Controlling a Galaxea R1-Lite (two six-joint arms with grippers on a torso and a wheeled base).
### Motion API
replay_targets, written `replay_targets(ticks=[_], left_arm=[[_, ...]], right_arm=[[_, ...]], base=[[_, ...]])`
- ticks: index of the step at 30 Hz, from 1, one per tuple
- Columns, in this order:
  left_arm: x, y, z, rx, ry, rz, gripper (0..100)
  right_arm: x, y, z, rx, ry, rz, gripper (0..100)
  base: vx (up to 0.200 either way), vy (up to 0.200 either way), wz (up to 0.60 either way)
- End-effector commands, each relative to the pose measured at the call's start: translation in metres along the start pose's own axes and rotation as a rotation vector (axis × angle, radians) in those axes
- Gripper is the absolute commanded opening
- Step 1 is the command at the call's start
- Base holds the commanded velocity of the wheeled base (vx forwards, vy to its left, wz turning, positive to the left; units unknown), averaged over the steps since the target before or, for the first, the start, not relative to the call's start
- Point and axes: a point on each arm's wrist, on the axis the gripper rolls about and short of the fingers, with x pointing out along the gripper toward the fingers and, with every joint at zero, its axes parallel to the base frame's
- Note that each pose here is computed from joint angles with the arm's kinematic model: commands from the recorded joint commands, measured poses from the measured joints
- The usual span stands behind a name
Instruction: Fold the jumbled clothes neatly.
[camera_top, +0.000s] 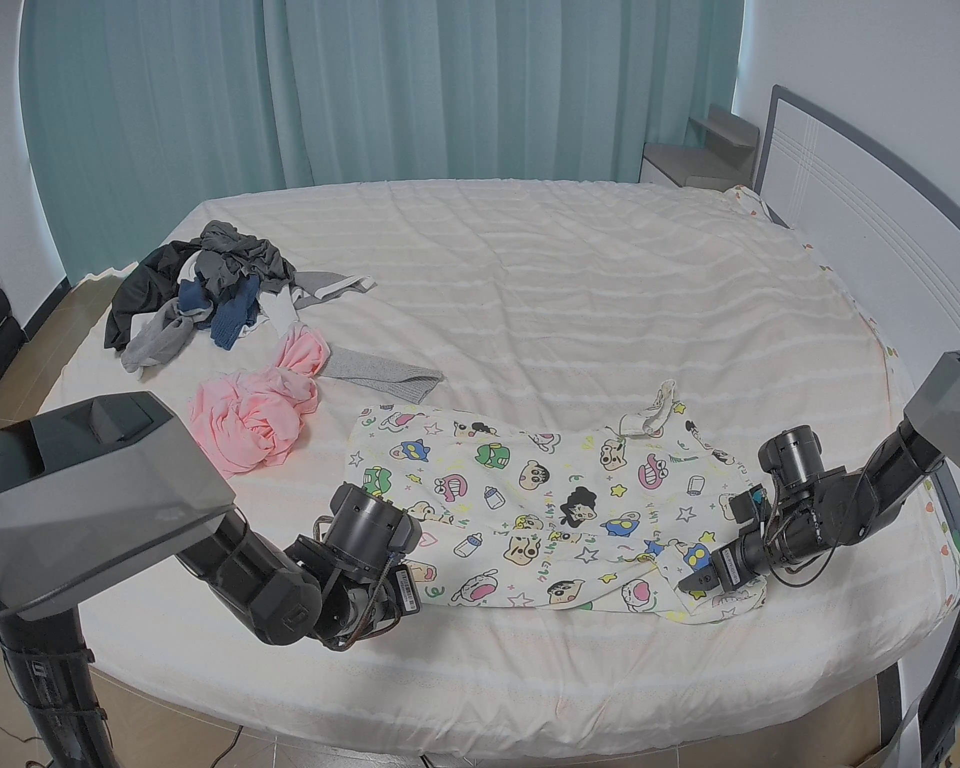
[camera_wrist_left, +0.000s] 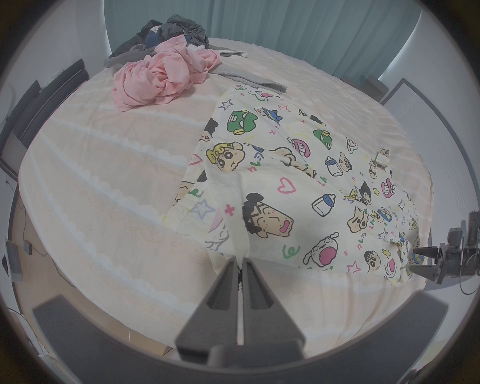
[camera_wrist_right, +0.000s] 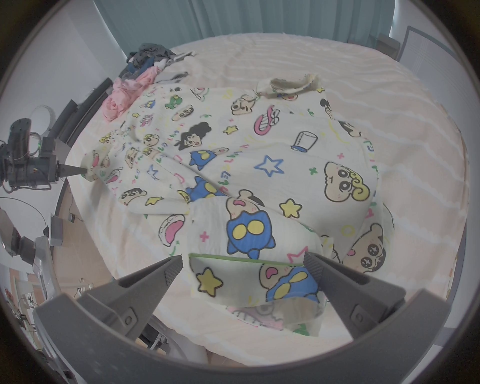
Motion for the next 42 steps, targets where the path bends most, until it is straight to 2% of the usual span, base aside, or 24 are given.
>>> replay_targets(ticks=[1, 8, 16, 24, 42], left_arm=[[-0.002, 0.0, 0.001, -0.002, -0.007, 0.0, 0], [-0.003, 0.0, 0.001, 0.002, -0.004, 0.001, 0], [-0.013, 0.006, 0.002, 0.064, -0.009, 0.006, 0], [-0.017, 0.021, -0.002, 0.156, -0.033, 0.094, 0], [-0.037, 0.054, 0.012, 0.252, -0.061, 0.168, 0]], right_arm=[[0.007, -0.006, 0.001, 0.013, 0.019, -0.012, 100], [0.017, -0.007, -0.004, 0.025, 0.057, -0.013, 100], [0.029, -0.007, -0.009, 0.031, 0.082, -0.01, 100], [0.033, -0.008, -0.01, 0.036, 0.092, -0.01, 100], [0.045, -0.016, -0.014, 0.055, 0.1, -0.019, 100]], base=[[0.0, 0.0, 0.0], [0.0, 0.0, 0.0], [0.0, 0.0, 0.0], [0.0, 0.0, 0.0], [0.0, 0.0, 0.0]])
